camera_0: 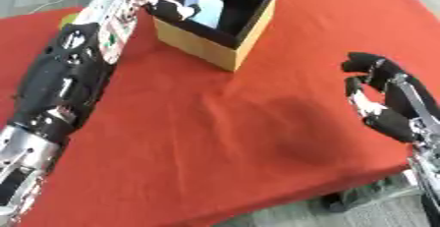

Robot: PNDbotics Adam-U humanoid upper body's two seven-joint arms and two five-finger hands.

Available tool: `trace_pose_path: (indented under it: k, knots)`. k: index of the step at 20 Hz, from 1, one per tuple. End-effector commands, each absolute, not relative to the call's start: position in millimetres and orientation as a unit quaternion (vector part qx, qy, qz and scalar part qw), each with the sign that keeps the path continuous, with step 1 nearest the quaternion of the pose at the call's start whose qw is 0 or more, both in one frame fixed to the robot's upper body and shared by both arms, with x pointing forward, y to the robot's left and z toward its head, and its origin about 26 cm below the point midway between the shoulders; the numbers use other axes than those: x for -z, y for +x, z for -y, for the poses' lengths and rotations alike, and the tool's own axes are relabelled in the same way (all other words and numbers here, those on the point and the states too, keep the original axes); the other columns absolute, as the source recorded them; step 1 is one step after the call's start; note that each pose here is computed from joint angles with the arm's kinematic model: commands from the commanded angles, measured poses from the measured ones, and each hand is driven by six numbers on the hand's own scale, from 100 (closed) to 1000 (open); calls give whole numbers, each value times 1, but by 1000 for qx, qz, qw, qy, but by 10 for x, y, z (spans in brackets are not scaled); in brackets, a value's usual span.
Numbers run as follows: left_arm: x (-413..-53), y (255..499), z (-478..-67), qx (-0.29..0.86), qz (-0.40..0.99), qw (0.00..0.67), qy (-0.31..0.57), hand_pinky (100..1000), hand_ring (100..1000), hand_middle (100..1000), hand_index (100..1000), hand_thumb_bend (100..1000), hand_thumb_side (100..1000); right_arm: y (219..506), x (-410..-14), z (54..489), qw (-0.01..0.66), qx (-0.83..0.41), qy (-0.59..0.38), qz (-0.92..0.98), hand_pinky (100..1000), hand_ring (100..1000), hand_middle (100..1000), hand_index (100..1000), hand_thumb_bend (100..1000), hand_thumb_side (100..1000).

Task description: Pick up objects on the table and place them in the box.

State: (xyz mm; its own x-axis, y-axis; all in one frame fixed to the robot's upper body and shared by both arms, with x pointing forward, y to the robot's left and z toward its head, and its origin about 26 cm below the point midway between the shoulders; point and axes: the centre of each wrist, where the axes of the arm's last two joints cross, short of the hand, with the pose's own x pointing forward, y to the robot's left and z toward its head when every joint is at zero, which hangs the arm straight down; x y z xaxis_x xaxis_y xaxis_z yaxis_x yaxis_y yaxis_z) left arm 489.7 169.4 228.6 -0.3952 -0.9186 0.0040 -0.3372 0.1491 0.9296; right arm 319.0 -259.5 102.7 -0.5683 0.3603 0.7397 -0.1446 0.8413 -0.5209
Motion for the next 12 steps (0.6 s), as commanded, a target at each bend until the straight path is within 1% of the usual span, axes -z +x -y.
trace_pose_path:
  k: [1,3,4,5,6,7,11,12]
  knots:
    - [-2436,4889,-1725,422,716,293,474,782,839,900,943,849,455,3193,-1106,2599,448,-279,-64,847,725,801,729,859,100,449]
    - [-2495,4870,-1764,390,733,288,477,773,825,881,932,817,426,3191,-1102,2604,449,-279,-64,847,725,800,729,859,100,450]
    - [-2523,4860,-1786,379,739,287,477,773,825,881,932,817,426,3190,-1100,2607,449,-278,-65,846,725,800,729,859,100,450]
    - [-2539,4851,-1798,374,743,288,476,754,799,856,927,740,408,3189,-1098,2609,450,-278,-65,846,725,800,729,859,100,451]
    - [-2572,4842,-1868,370,743,293,475,752,797,855,927,735,409,3186,-1092,2619,451,-276,-67,846,725,800,729,859,100,452]
    - [-2607,4828,-1951,369,741,302,473,751,793,845,919,690,394,3183,-1083,2630,453,-275,-69,845,726,800,729,859,100,453]
    - [-2727,4769,-2328,396,707,349,471,754,781,817,922,613,387,3168,-1053,2666,459,-272,-75,842,727,800,729,860,100,458]
    - [-2741,4761,-2423,405,695,362,471,756,782,815,923,607,383,3165,-1047,2674,460,-272,-77,842,727,800,729,860,100,458]
